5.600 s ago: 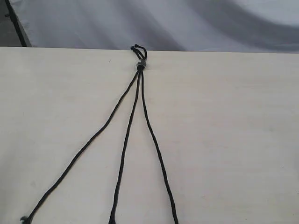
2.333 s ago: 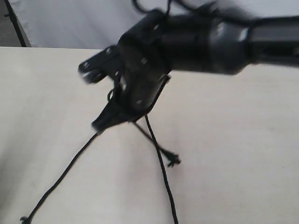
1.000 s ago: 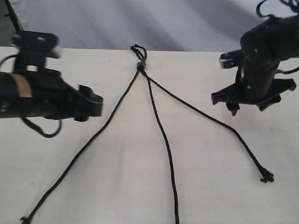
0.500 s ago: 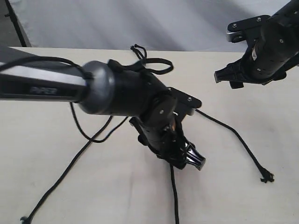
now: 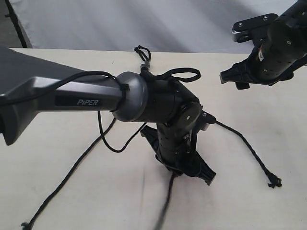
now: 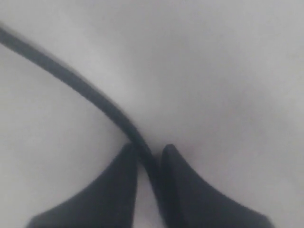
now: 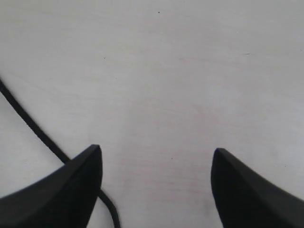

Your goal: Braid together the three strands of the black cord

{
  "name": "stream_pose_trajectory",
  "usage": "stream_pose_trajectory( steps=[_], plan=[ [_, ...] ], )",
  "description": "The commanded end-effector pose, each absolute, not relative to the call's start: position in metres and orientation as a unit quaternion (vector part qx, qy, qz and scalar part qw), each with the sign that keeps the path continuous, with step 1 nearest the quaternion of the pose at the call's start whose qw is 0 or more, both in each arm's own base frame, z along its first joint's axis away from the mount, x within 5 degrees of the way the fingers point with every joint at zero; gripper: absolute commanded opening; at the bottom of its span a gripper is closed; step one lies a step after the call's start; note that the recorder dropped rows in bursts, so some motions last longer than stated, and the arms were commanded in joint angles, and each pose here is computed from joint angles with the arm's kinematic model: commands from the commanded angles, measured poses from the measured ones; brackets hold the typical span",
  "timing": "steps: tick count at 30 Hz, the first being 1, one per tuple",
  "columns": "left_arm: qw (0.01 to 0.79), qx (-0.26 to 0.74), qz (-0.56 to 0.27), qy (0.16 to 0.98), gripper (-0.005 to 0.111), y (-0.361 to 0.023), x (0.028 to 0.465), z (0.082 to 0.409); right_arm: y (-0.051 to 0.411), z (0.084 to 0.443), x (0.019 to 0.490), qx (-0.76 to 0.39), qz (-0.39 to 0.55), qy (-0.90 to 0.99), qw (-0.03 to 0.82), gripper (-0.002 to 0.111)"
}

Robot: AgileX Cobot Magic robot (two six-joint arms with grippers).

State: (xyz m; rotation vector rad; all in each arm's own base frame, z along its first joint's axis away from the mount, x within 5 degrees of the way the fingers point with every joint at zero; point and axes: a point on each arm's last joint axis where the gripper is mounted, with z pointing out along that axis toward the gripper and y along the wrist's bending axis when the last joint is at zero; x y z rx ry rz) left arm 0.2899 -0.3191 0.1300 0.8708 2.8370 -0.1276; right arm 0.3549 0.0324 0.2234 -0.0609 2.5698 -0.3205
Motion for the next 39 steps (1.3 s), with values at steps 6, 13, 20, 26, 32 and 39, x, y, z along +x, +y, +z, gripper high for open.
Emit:
stream_pose_trajectory(
  steps=[6,13,20,26,32,39],
  plan=[
    [0.100,0.332,0.050,0.937,0.000,-0.285,0.299,0.171,0.032,0.225,0.355,-0.025,-0.120,0.952,0.279,0.062],
    [0.198,0.171,0.200,0.944,0.000,-0.189,0.332,0.258,0.032,0.225,0.355,-0.020,-0.118,0.952,0.281,0.062],
    [0.184,0.073,0.174,0.965,0.000,-0.100,0.344,0.204,0.032,0.224,0.356,-0.020,-0.117,0.952,0.282,0.062],
    [0.208,0.093,0.087,0.970,0.000,-0.084,0.336,0.138,0.034,0.225,0.358,-0.023,-0.109,0.949,0.294,0.062],
    [0.206,0.108,0.040,0.972,0.000,-0.100,0.324,0.112,0.034,0.225,0.358,-0.024,-0.107,0.948,0.297,0.062],
    [0.160,0.137,-0.031,0.977,0.000,-0.164,0.289,0.108,0.034,0.225,0.359,-0.024,-0.106,0.948,0.299,0.062]
  ],
)
